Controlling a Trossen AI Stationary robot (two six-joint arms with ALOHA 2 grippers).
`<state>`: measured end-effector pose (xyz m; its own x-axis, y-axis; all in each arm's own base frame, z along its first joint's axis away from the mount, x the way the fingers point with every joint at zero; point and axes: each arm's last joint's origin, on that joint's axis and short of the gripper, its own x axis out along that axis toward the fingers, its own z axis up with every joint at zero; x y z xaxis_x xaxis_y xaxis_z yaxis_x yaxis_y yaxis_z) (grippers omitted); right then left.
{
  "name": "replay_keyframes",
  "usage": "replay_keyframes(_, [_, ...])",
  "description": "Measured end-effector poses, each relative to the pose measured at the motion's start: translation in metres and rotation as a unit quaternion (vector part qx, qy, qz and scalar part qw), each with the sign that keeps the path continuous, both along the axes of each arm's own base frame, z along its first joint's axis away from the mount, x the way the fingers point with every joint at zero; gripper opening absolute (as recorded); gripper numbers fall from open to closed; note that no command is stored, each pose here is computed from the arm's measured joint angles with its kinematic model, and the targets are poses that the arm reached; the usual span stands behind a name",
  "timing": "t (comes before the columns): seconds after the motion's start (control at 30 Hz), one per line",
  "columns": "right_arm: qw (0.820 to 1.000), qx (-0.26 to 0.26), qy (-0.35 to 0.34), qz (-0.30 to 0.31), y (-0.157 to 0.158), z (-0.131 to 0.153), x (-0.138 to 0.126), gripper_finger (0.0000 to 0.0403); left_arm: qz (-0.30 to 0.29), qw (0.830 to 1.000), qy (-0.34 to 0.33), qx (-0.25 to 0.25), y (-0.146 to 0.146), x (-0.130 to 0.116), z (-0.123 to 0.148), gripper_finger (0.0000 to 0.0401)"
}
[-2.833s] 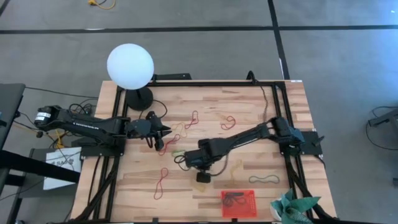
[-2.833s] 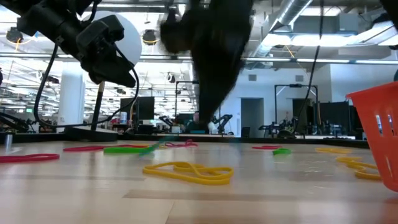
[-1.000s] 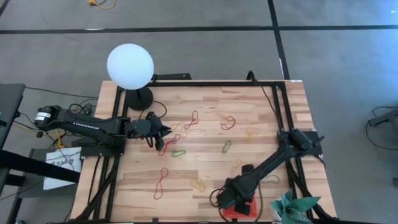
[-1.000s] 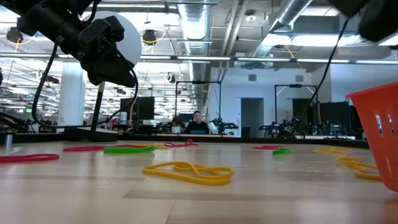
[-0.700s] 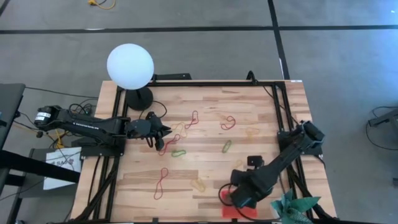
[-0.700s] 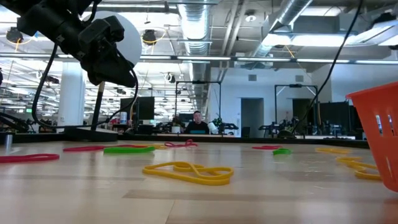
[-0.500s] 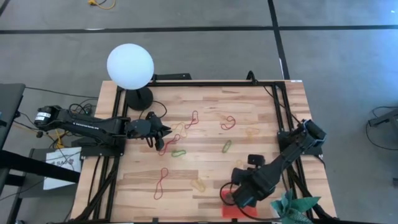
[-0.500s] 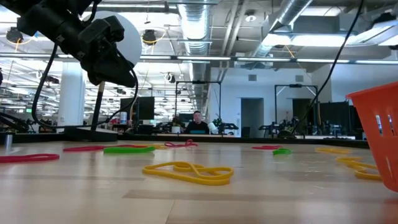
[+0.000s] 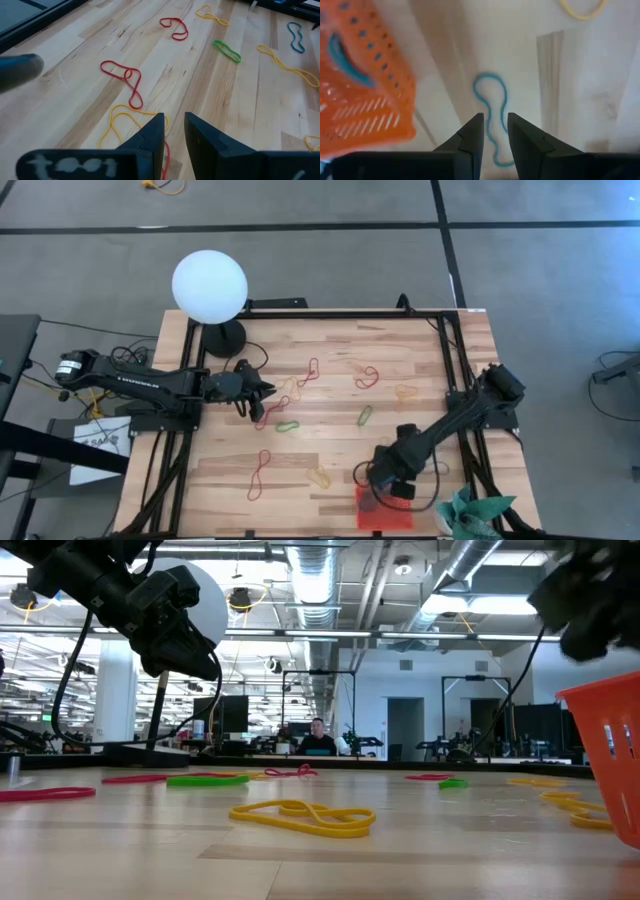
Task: Pick and place items into bin
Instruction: Put the blue rubber band into the orange bin
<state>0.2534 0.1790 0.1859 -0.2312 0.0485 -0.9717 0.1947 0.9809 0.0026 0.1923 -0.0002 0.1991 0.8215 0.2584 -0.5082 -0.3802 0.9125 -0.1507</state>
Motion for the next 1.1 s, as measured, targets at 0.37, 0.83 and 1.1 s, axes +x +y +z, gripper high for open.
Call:
replay_keyframes(0.37, [0.993,0.075,-0.082,-0.035,-0.038,-0.034,-0.027,0.0082,-0.001,1.000,0.001,0.002,0.000,0.000,0.000,0.0063])
replay_keyframes(0.83, [0.992,0.067,-0.074,-0.073,-0.042,-0.056,-0.045,0.0082,-0.011,1.000,0.004,0.019,0.000,0.000,0.000,0.0063])
replay_keyframes(1.1, [0.993,0.047,-0.086,-0.065,-0.038,-0.057,-0.049,0.0025,-0.010,1.000,0.004,0.018,0.000,0.000,0.000,0.0063])
